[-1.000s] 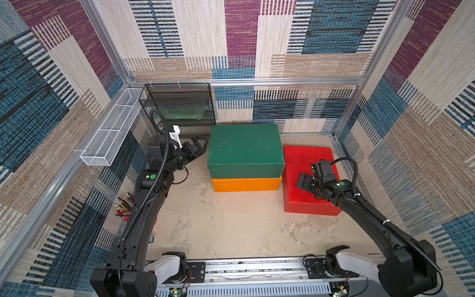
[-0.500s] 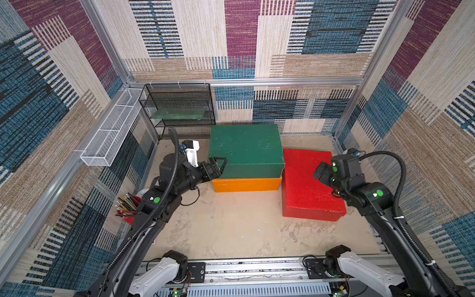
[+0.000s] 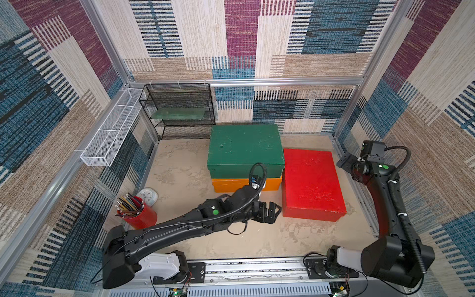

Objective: Stack the shoeboxes
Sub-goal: Move the shoebox to the center of the board.

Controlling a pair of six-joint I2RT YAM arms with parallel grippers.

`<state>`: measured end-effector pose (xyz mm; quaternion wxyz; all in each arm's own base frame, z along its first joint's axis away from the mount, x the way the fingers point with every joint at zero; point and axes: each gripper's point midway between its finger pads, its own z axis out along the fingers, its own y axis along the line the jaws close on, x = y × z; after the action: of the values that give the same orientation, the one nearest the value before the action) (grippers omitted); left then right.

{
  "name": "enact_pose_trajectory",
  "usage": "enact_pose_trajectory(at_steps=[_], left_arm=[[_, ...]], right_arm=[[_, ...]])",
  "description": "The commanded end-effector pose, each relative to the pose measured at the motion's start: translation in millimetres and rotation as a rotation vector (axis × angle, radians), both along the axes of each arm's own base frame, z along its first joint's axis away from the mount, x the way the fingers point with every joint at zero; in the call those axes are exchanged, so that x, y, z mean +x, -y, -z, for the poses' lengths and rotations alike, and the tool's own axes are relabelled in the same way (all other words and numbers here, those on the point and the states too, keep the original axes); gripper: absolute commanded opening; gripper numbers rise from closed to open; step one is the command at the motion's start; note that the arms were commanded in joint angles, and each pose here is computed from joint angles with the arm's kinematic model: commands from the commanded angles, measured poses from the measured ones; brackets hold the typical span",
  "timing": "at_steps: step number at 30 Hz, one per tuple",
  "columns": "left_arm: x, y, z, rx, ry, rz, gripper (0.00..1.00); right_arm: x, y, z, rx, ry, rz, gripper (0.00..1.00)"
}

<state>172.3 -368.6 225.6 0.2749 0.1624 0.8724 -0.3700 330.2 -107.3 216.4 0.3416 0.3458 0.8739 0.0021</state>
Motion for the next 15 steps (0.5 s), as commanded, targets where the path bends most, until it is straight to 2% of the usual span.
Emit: enact_pose_trajectory(at_steps=[1, 15], left_arm=[[9, 33, -10, -0.082, 0.011, 0.004, 1.0], [51, 102, 31, -0.032, -0.045, 0.013, 1.0]], right_arm=[[-7, -15, 15, 0.062, 0.021, -0.025, 0.95], [-58, -41, 72, 0.082, -0.033, -0.048, 0.95]])
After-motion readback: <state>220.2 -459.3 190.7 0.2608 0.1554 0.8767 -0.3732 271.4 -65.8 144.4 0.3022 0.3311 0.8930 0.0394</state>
